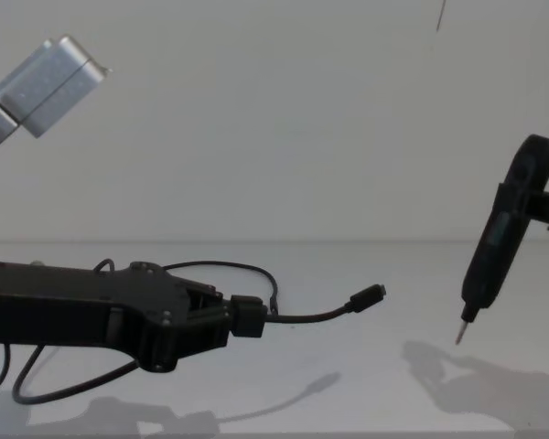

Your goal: Pick up the data cable with the one hand.

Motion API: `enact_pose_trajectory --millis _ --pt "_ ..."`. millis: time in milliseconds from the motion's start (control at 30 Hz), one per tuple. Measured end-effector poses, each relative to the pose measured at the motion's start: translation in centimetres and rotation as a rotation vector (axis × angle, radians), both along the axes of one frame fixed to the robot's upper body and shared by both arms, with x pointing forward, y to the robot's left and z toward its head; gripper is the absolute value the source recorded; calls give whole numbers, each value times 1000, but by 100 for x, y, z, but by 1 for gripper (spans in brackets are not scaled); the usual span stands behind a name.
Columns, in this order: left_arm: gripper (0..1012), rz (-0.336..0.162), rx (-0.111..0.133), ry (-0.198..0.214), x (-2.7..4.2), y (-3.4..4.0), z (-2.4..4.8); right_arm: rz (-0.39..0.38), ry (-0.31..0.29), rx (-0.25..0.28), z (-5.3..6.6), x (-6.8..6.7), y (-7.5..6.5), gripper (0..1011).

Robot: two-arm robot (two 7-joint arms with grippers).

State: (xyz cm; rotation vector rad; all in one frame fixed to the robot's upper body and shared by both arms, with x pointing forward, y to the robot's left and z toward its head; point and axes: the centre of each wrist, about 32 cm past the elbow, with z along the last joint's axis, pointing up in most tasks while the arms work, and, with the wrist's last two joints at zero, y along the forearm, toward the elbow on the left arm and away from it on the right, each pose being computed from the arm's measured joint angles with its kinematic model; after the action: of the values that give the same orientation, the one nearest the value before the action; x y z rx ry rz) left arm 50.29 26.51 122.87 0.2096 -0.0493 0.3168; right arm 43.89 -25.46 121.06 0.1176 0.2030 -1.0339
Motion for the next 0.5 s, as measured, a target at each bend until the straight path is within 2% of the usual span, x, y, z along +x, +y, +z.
enact_pose_trajectory --millis 233,500 --pt "51 0 0 1 -2 0 -1 50 36 57 62 -13 -35 269" --pt "51 -1 0 1 -5 0 -1 74 45 105 106 -9 -42 269"
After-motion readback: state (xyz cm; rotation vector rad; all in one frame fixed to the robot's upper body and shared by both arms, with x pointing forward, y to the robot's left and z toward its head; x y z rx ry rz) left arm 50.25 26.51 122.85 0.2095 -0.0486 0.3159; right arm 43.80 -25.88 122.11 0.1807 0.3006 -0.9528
